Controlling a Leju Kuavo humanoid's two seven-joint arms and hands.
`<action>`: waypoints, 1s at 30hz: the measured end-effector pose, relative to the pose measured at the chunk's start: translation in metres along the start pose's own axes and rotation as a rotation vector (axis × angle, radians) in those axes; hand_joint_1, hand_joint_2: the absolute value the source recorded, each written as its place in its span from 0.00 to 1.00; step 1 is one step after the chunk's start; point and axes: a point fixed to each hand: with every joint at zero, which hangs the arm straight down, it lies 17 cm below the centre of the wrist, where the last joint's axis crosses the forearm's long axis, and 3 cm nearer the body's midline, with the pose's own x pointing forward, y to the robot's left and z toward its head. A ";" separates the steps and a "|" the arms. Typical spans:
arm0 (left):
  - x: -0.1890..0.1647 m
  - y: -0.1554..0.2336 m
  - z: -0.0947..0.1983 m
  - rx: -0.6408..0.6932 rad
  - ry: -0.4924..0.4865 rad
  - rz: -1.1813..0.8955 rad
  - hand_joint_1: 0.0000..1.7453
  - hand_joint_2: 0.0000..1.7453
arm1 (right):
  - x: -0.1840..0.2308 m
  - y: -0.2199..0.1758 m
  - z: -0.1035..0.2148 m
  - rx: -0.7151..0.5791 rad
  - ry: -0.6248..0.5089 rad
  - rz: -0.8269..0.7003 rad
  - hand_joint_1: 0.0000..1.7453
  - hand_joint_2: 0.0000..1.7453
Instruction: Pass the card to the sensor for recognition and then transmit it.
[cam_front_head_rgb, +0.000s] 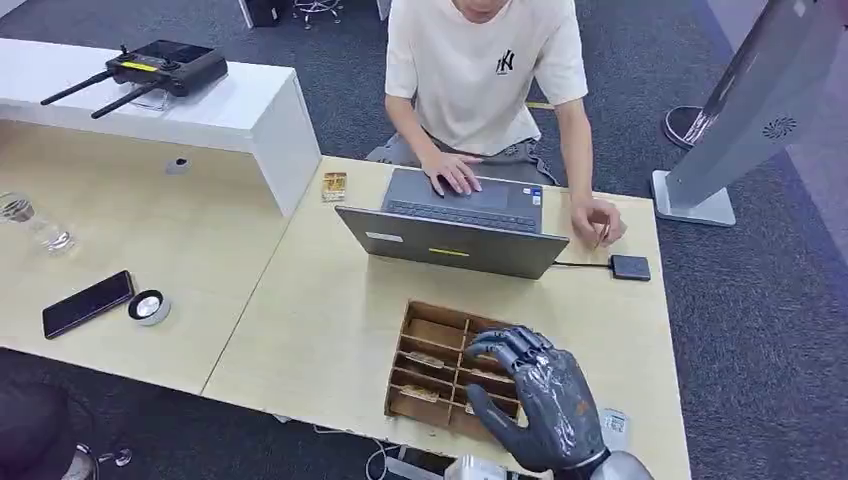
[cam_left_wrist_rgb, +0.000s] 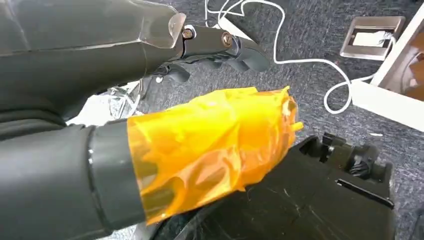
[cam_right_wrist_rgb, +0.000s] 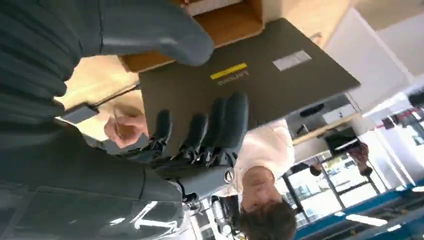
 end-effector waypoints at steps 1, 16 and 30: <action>0.001 0.000 0.000 -0.002 0.000 0.003 0.00 0.00 | -0.003 0.004 -0.001 0.007 0.009 0.028 0.72 1.00; -0.011 -0.001 0.005 -0.062 0.077 -0.040 0.00 0.00 | -0.035 0.040 -0.003 0.095 0.103 0.188 0.50 1.00; -0.013 0.004 0.004 -0.050 0.076 -0.050 0.00 0.00 | -0.048 0.043 -0.003 0.109 0.144 0.274 0.63 1.00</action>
